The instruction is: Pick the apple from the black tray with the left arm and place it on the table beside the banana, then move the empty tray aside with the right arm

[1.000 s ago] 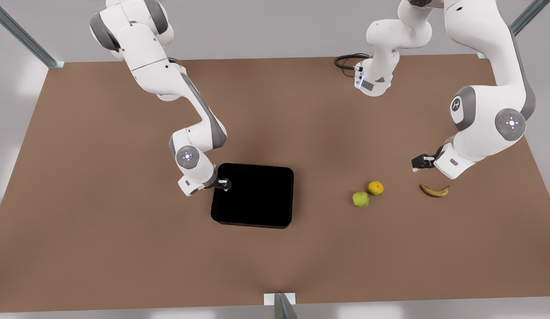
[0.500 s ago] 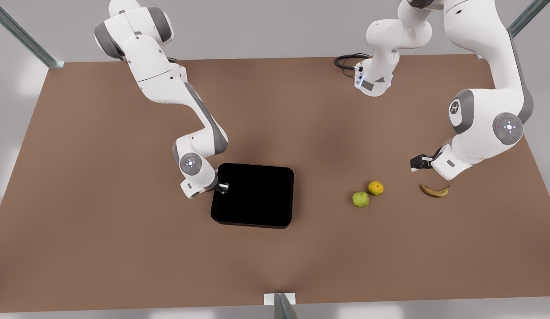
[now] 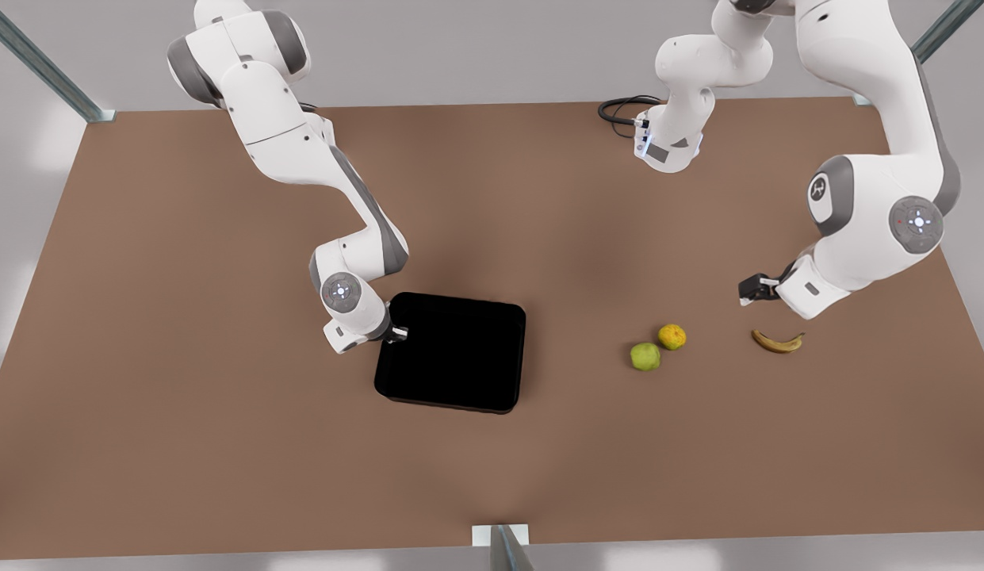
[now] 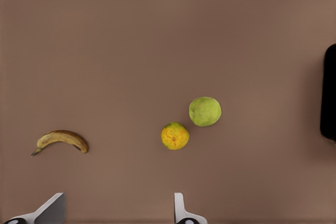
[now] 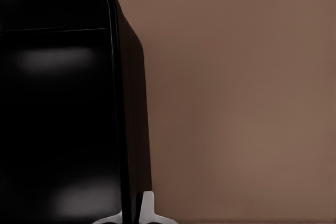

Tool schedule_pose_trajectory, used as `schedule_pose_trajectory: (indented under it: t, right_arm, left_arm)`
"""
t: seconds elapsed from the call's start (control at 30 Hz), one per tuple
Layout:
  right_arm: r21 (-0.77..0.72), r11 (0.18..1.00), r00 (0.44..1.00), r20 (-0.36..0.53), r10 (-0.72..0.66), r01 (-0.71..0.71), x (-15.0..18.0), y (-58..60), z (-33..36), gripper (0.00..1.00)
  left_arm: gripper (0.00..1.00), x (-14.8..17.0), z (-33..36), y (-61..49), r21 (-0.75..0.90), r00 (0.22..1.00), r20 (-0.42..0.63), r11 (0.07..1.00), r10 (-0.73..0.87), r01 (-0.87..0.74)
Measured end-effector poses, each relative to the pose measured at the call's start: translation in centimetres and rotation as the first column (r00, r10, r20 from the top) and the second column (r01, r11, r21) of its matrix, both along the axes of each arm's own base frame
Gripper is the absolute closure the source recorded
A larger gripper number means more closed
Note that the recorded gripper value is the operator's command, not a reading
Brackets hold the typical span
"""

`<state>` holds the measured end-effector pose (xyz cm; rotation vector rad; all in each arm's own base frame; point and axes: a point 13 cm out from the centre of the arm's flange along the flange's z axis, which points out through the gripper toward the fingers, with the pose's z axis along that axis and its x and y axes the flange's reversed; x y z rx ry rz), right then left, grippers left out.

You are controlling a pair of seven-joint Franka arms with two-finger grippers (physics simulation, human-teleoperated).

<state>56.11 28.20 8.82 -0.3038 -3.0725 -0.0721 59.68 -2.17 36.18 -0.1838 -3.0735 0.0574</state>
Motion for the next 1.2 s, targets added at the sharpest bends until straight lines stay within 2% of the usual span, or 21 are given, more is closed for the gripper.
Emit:
schedule_pose_trajectory:
  t: [0.17,0.4,0.57,0.9,1.03,1.2]
  right_arm:
    - [0.013,1.000,1.000,0.012,-0.001,0.001,0.8,-0.6,1.9,0.85]
    - [0.049,0.999,0.998,0.064,-0.008,0.005,2.9,-4.7,12.9,0.86]
    - [0.042,0.999,1.000,0.019,-0.010,0.009,2.6,-11.4,16.8,0.86]
    - [0.086,0.993,0.995,-0.065,-0.071,0.076,1.9,-31.6,18.3,0.86]
    - [0.159,0.986,0.997,-0.064,-0.033,0.043,1.4,-35.6,18.4,0.86]
    - [0.251,0.967,0.996,-0.071,0.057,-0.037,1.0,-37.1,14.8,0.86]
  left_arm:
    - [0.00,0.0,0.4,0.0,0.000,1.000,0.007,1.000,-0.004,0.004]
    - [0.00,0.1,1.2,0.0,0.000,1.000,0.020,1.000,-0.001,0.001]
    - [0.00,0.1,1.1,-0.2,0.000,1.000,0.019,1.000,0.003,-0.003]
    - [0.00,0.1,1.1,-0.2,0.001,1.000,0.018,1.000,0.016,-0.016]
    - [0.00,0.4,1.4,-1.2,0.000,1.000,0.022,1.000,0.009,-0.009]
    - [0.00,1.4,1.9,-1.3,0.001,0.999,0.036,1.000,0.016,-0.016]
